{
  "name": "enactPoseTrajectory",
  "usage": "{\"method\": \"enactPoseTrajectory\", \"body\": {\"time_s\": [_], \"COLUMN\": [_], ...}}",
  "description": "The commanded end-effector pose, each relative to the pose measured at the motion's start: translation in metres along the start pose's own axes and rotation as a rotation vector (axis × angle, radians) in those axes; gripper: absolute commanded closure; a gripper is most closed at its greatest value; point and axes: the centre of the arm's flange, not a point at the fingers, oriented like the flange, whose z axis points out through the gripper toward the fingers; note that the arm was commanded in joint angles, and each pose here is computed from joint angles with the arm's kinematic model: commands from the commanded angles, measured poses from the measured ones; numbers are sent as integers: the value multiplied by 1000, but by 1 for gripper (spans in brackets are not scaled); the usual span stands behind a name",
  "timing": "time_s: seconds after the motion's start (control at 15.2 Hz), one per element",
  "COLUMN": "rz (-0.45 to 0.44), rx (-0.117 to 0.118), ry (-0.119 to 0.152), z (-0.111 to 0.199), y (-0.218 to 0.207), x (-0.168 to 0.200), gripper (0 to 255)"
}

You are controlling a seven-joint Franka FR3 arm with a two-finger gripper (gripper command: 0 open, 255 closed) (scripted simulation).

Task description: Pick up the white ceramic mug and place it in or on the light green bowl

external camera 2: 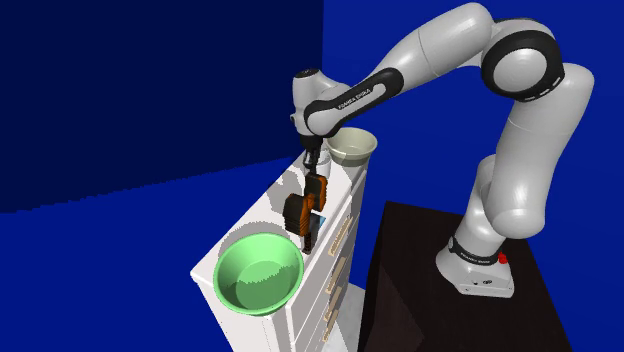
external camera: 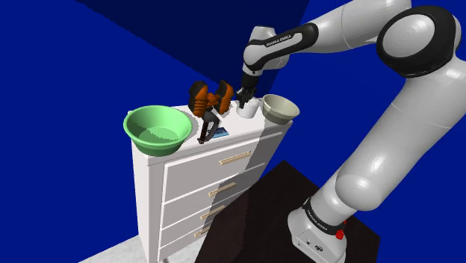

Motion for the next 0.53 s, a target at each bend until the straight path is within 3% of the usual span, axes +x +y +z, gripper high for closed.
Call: {"method": "enactPoseTrajectory", "body": {"time_s": [0.0,0.46], "rz": [0,0], "rx": [0,0], "ry": [-1,-1], "z": [0,-21], "y": [0,1], "x": [0,-1], "gripper": [255,255]}}
